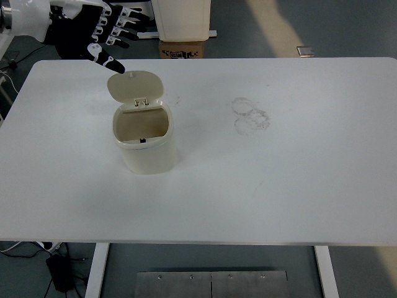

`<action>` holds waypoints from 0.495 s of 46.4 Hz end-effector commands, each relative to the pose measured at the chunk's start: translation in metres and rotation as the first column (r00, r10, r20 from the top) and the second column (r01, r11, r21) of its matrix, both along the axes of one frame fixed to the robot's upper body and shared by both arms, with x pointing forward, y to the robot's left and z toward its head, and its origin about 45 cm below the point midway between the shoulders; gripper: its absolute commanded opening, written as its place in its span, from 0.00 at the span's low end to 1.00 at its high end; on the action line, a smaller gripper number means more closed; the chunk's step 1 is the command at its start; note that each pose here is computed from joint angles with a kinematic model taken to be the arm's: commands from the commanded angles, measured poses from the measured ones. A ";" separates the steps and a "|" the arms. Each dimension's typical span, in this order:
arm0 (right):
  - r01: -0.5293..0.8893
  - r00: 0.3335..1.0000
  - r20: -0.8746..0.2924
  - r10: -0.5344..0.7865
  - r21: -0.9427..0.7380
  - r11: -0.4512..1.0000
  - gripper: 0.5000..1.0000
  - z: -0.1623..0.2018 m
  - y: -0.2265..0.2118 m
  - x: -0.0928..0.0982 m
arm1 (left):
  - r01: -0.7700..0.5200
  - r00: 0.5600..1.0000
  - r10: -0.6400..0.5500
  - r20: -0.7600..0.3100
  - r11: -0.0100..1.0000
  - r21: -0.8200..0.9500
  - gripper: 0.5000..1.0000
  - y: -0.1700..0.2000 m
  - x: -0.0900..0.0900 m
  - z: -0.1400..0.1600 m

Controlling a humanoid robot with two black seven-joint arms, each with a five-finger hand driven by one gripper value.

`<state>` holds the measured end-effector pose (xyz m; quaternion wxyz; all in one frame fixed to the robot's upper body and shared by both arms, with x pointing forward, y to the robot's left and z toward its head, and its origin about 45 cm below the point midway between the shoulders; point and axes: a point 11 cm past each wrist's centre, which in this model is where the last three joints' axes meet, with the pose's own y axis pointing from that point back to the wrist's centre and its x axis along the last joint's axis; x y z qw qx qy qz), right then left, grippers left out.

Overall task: Open trash can
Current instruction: 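Lift the left hand up and away from the opened lid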

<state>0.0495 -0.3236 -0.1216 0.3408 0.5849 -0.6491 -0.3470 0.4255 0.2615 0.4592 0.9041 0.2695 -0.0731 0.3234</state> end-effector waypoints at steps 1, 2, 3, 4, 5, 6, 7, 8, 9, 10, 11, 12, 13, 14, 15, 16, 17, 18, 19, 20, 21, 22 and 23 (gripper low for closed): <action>0.000 1.000 0.000 0.000 0.000 1.000 0.98 0.000 0.000 0.000 | -0.075 0.997 0.074 -0.016 0.996 -0.050 1.00 0.019 0.014 0.000; 0.000 1.000 0.000 0.000 0.000 1.000 0.98 0.000 0.000 0.000 | -0.093 0.996 0.091 -0.026 0.994 -0.058 1.00 0.023 0.018 -0.002; 0.000 1.000 0.000 0.000 0.000 1.000 0.98 0.000 0.000 0.000 | -0.109 0.994 0.107 -0.032 0.992 -0.066 1.00 0.027 0.021 -0.004; 0.000 1.000 0.000 0.000 0.000 1.000 0.98 0.000 0.000 0.000 | -0.123 0.992 0.121 -0.037 0.990 -0.073 1.00 0.030 0.025 -0.005; 0.000 1.000 0.000 0.000 0.000 1.000 0.98 0.000 0.000 0.000 | -0.139 0.990 0.136 -0.041 0.987 -0.077 1.00 0.034 0.027 -0.006; 0.000 1.000 0.000 0.000 0.000 1.000 0.98 0.000 0.000 0.000 | -0.153 0.988 0.150 -0.046 0.985 -0.081 1.00 0.038 0.030 -0.008; 0.000 1.000 0.000 0.000 0.000 1.000 0.98 0.000 0.000 0.000 | -0.167 0.985 0.162 -0.052 0.982 -0.086 1.00 0.041 0.031 -0.010; 0.000 1.000 0.000 0.000 0.000 1.000 0.98 0.000 0.000 0.000 | -0.180 0.983 0.175 -0.056 0.980 -0.089 1.00 0.045 0.033 -0.011; 0.000 1.000 0.000 0.000 0.000 1.000 0.98 0.000 0.000 0.000 | -0.191 0.981 0.186 -0.062 0.977 -0.090 1.00 0.049 0.033 -0.014; 0.000 1.000 0.000 0.000 0.000 1.000 0.98 0.000 0.000 0.000 | -0.201 0.978 0.196 -0.066 0.975 -0.095 1.00 0.052 0.034 -0.015; 0.000 1.000 0.000 0.000 0.000 1.000 0.98 0.000 0.000 0.000 | -0.207 0.977 0.200 -0.073 0.973 -0.098 1.00 0.053 0.035 -0.019; 0.000 1.000 0.000 0.000 0.000 1.000 0.98 0.000 0.000 0.000 | -0.215 0.975 0.208 -0.079 0.971 -0.102 1.00 0.056 0.035 -0.021; 0.000 1.000 0.000 0.000 0.000 1.000 0.98 0.000 0.000 0.000 | -0.223 0.973 0.214 -0.086 0.969 -0.105 1.00 0.059 0.035 -0.024; 0.000 1.000 0.000 0.000 0.000 1.000 0.98 0.000 0.000 0.000 | -0.223 0.973 0.214 -0.086 0.969 -0.105 1.00 0.059 0.035 -0.024; 0.000 1.000 0.000 0.000 0.000 1.000 0.98 0.000 0.000 0.000 | -0.235 0.968 0.223 -0.111 0.966 -0.109 1.00 0.062 0.035 -0.037; 0.000 1.000 -0.001 0.000 -0.001 1.000 0.98 0.000 0.000 0.000 | -0.236 0.967 0.222 -0.123 0.965 -0.112 1.00 0.061 0.035 -0.043; 0.000 1.000 0.000 0.000 0.000 1.000 0.98 0.000 0.000 0.000 | -0.238 0.966 0.222 -0.134 0.964 -0.118 1.00 0.060 0.036 -0.048; 0.000 1.000 0.000 0.000 0.000 1.000 0.98 0.000 0.000 0.000 | -0.241 0.964 0.223 -0.143 0.963 -0.124 1.00 0.059 0.037 -0.052; 0.000 1.000 0.000 0.000 0.000 1.000 0.98 0.000 0.000 0.000 | -0.243 0.963 0.223 -0.149 0.960 -0.135 1.00 0.058 0.038 -0.055; 0.000 1.000 -0.001 0.000 -0.001 1.000 0.98 0.000 0.000 0.000 | -0.249 0.962 0.228 -0.148 0.958 -0.144 1.00 0.058 0.040 -0.055; 0.000 1.000 0.000 0.000 0.000 1.000 0.98 0.000 0.000 0.000 | -0.255 0.961 0.233 -0.149 0.955 -0.155 1.00 0.059 0.042 -0.055; 0.000 1.000 0.000 0.000 0.000 1.000 0.98 0.000 0.000 0.000 | -0.260 0.960 0.236 -0.150 0.951 -0.166 1.00 0.060 0.043 -0.056; 0.000 1.000 0.000 0.000 0.000 1.000 0.98 0.000 0.000 0.000 | -0.268 0.958 0.243 -0.150 0.946 -0.183 1.00 0.062 0.044 -0.055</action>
